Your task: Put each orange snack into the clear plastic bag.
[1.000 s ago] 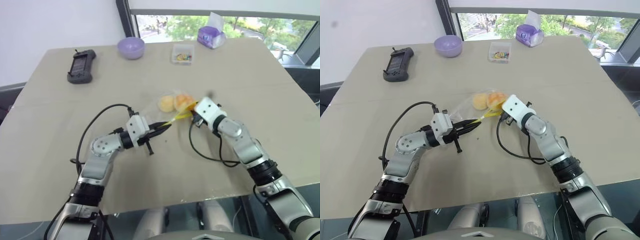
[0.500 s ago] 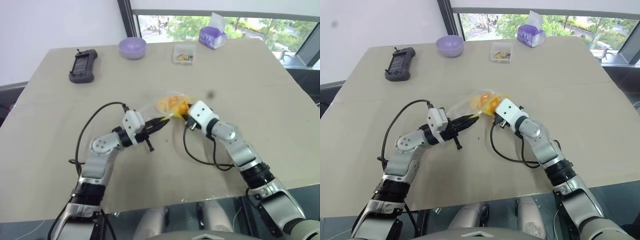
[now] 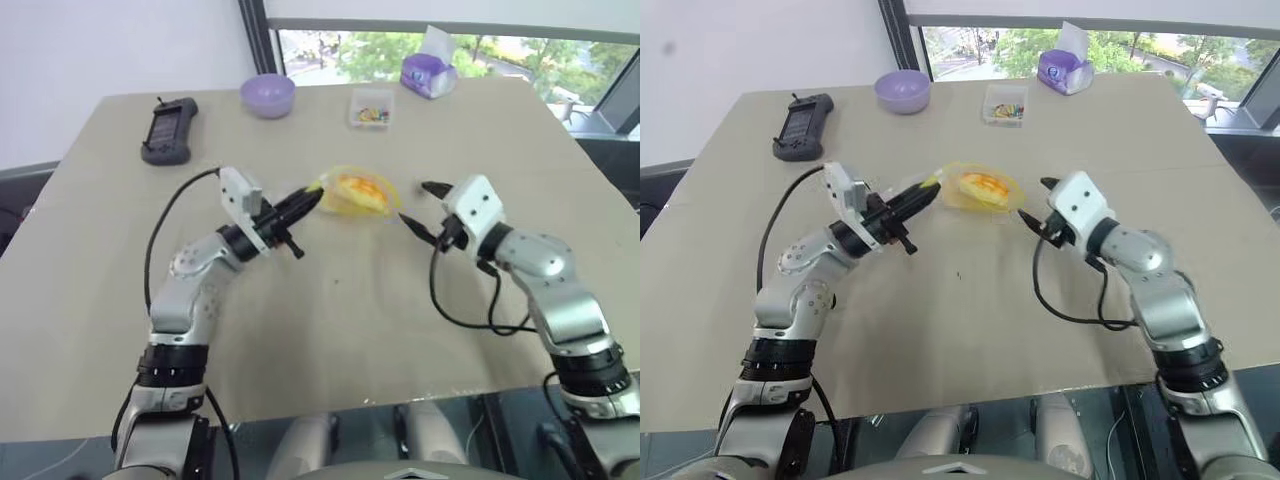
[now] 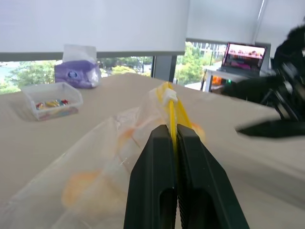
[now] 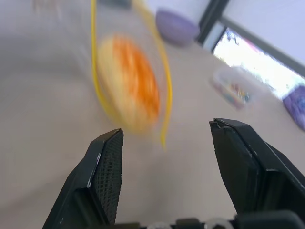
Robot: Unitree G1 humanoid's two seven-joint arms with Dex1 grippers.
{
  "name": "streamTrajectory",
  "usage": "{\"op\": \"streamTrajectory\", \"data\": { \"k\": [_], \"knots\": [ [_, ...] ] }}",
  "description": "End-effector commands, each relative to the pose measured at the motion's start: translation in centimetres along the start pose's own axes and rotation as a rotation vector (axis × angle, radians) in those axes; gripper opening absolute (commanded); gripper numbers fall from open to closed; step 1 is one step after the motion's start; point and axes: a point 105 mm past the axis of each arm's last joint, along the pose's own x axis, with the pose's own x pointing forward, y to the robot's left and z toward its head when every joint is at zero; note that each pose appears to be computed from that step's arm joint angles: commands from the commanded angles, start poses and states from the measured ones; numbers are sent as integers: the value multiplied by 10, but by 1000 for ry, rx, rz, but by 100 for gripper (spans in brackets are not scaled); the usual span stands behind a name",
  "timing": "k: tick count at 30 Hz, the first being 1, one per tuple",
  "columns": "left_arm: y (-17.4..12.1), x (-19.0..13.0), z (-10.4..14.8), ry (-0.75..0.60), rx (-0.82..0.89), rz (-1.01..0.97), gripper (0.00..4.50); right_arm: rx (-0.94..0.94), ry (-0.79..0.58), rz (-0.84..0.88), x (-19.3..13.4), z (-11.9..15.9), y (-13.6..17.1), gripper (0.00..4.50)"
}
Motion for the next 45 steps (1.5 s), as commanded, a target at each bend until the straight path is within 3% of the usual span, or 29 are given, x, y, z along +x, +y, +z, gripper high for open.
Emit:
{"op": "streamTrajectory", "data": {
  "k": [1, 12, 18, 25, 26, 41, 43, 44, 45],
  "knots": [
    [-5, 4, 21, -59, 12, -22, 0, -69, 4, -11, 8, -2, 6, 315],
    [-11, 5, 20, -49, 4, -33, 0, -8, 14, -190, 53, -18, -21, 315],
    [-14, 1, 17, -40, 12, -30, 0, -14, -38, -130, 60, -14, -17, 315],
    [-12, -4, 14, -34, 14, -18, 0, -14, -106, -66, 62, -2, -10, 12],
    [-12, -4, 14, -34, 14, -18, 0, -15, -108, -61, 62, -2, -10, 5],
    [-8, -6, 11, -46, -1, -8, 0, -60, -134, -18, 40, 9, -19, 5],
    [-7, -6, 10, -48, -3, -9, 0, -50, -126, 21, 38, 6, -12, 28],
    [-7, -6, 10, -48, -3, -10, 0, -45, -127, 24, 38, 6, -10, 87],
    [-7, -5, 10, -49, -3, -10, 0, -40, -126, 27, 38, 5, -9, 102]
  ]
}}
